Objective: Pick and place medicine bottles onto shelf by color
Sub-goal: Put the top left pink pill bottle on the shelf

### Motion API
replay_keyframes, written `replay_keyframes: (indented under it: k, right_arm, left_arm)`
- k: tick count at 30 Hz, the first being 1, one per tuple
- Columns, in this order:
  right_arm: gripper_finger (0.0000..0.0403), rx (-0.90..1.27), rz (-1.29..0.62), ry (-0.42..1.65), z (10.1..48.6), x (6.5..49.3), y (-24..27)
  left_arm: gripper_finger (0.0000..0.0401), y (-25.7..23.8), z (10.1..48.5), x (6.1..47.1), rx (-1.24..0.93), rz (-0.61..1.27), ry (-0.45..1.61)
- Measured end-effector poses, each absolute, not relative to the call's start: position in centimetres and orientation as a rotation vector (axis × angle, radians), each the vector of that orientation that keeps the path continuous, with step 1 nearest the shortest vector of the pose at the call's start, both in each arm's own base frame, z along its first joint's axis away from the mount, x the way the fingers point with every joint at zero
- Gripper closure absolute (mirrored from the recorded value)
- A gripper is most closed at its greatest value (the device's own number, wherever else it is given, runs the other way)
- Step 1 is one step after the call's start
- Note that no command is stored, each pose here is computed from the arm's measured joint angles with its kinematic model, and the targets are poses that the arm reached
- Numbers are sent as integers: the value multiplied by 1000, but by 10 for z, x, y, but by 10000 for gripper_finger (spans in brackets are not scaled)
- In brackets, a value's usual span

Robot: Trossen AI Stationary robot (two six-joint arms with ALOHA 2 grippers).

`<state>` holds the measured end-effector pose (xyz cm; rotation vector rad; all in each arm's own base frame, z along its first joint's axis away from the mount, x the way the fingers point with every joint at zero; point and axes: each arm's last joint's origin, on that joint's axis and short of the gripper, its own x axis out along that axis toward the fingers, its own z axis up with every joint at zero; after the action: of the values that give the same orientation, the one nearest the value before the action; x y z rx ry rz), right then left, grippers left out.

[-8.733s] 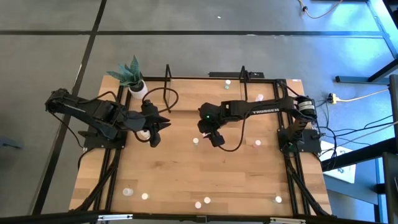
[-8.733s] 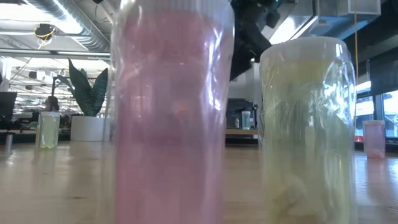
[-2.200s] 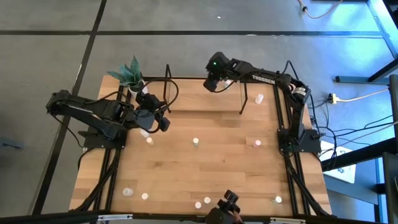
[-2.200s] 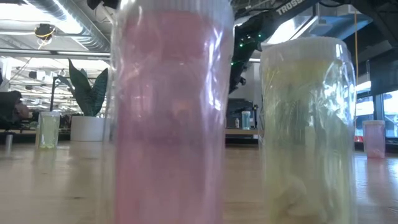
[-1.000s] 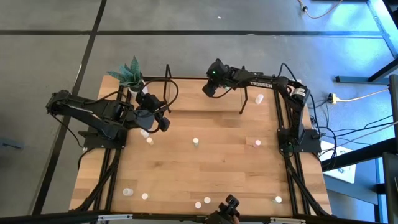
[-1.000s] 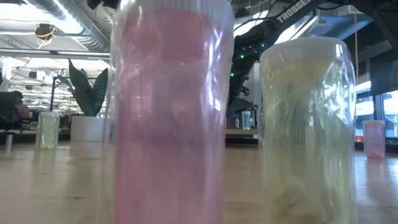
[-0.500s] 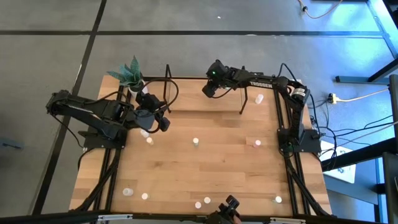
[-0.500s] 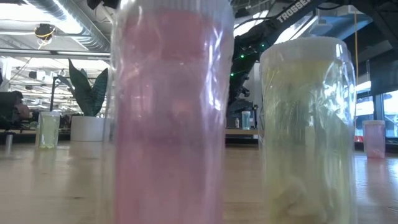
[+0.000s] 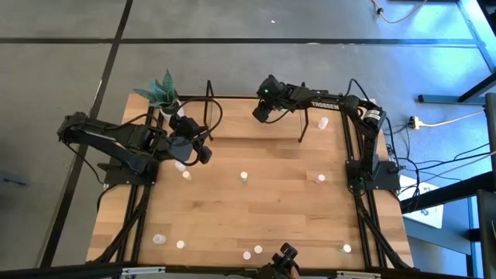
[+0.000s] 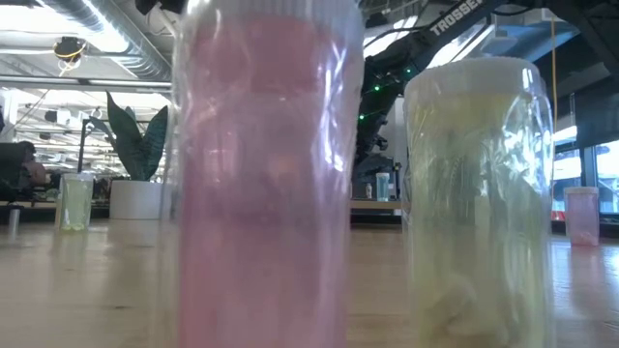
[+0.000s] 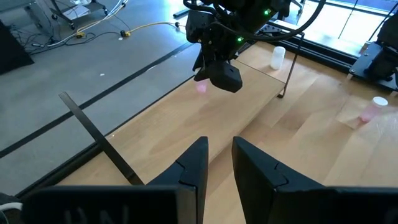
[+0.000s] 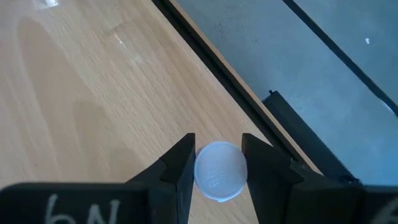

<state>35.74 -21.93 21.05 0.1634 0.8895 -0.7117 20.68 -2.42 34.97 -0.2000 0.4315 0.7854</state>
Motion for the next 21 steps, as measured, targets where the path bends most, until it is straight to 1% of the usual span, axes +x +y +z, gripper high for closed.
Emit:
replay_keyframes:
  k: [10,21]
  right_arm:
    - [279,159,-710,891,210,357,-219]
    - [232,159,-711,891,210,358,-219]
  left_arm:
    - [335,-24,350,207,-200,785,432]
    - [335,-24,350,207,-200,785,432]
